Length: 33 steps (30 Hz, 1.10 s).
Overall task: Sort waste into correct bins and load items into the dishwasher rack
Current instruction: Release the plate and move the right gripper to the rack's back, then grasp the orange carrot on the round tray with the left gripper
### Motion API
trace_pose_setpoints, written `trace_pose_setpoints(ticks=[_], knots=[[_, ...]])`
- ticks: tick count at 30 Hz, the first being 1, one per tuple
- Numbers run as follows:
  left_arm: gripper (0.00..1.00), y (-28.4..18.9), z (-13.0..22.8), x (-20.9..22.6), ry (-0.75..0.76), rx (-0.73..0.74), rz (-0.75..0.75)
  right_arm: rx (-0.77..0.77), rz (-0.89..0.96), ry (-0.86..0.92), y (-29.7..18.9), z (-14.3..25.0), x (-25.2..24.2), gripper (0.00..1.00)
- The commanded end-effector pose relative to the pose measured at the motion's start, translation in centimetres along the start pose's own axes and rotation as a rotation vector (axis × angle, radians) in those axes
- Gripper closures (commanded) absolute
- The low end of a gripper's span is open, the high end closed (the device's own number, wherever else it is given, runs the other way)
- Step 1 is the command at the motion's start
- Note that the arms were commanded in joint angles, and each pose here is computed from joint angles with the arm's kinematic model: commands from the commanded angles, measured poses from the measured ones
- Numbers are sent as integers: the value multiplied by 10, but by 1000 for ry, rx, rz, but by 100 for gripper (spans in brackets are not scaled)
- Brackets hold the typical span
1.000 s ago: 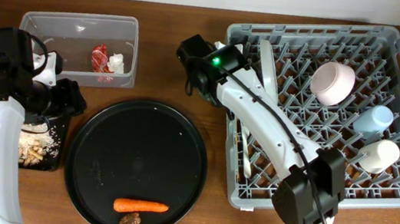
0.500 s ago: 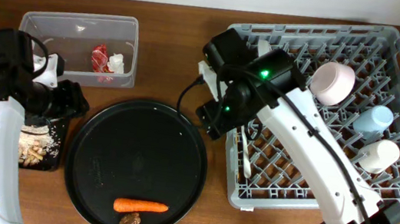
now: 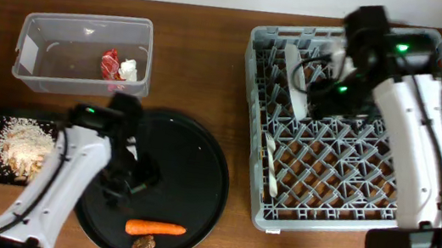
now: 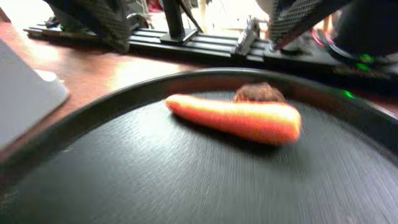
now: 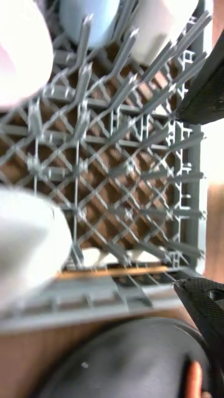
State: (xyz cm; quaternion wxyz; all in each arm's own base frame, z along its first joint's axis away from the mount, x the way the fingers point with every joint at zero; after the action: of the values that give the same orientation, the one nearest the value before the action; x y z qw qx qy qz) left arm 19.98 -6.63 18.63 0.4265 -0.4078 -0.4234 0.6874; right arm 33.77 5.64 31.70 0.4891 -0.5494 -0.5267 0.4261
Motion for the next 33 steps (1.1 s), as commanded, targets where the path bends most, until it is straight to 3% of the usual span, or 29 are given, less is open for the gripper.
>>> trace_pose_setpoints(ticks=[1,2,12,14,25,33], knots=[[6,31,20,-4,-214,84,-66,14,-30,84,0,-5,-27,18],[1,38,23,-4,-246,90,-81,16,-35,95,0,-5,-30,18],[1,96,28,7,-393,89,-58,26,-49,112,0,-5,-35,18],[1,104,20,8,-375,26,-33,26,-49,112,0,-5,-35,18],[1,102,-11,10,-380,-176,7,38,-46,113,0,-3,-35,19],[1,91,-29,34,-394,-231,-1,39,-46,113,0,-3,-35,19]])
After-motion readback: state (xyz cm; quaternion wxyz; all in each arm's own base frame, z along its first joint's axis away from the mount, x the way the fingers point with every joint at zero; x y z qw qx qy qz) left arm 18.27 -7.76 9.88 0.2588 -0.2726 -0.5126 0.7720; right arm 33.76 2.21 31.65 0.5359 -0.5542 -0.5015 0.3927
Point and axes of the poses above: each gripper's point midway between its finger pads, its own y axis out along the fingers, its own x axis along the line the jaws close on, z = x × y, the point moved 9 cm from there along -y, back along the fingers, and after that the axes turned 12 degrees about y, right-handed, at the moved point
